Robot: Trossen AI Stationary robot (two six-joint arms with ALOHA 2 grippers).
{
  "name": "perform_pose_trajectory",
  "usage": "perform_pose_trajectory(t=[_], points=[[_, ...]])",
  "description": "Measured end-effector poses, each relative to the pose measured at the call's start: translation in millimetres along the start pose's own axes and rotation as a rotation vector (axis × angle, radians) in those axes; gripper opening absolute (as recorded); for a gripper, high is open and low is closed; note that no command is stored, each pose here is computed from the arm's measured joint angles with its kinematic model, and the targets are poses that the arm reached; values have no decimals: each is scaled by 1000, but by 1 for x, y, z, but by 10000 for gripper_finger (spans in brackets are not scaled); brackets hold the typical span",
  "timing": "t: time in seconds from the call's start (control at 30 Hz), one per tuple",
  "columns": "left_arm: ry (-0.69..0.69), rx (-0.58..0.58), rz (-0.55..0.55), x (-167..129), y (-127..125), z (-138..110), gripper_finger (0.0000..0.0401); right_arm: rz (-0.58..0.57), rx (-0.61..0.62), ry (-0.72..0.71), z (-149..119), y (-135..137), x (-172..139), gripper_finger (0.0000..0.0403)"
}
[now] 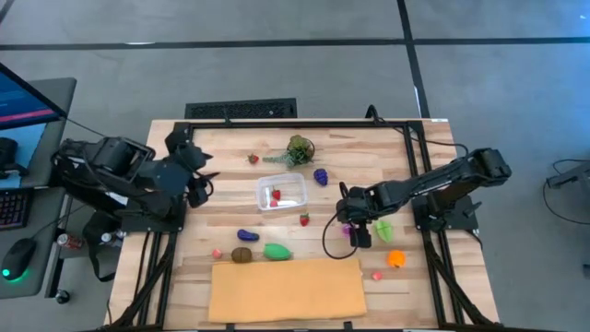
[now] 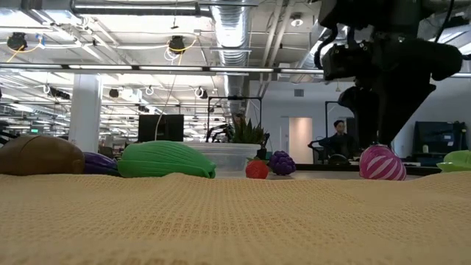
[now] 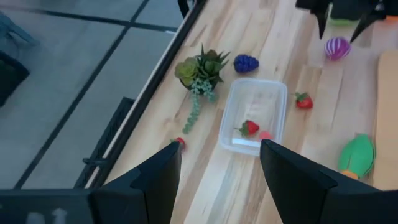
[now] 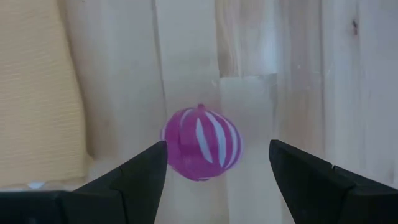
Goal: Pick and placing Produce into tupperware
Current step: Put the purple onion into the transparent bin
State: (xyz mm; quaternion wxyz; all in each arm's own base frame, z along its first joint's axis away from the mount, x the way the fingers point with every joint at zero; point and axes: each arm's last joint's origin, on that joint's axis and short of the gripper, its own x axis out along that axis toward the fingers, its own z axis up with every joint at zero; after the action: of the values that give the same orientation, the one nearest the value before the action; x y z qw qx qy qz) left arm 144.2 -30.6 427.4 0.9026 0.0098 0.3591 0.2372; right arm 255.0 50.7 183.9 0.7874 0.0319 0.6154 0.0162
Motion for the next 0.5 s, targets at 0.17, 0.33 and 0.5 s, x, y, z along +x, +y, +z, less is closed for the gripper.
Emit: perform_pose_trajectory(t=[0.17,0.33,0.5], points=[[-12,-11,31,-6,1,-5,212,11,16,-4,1,0,0,276],[-11,-12,50,-8,0,-9,212,34,18,-1,1,1,0,276],[-29,-14,69,-10,-1,-11,212,38,43,1,1,1,0,276]])
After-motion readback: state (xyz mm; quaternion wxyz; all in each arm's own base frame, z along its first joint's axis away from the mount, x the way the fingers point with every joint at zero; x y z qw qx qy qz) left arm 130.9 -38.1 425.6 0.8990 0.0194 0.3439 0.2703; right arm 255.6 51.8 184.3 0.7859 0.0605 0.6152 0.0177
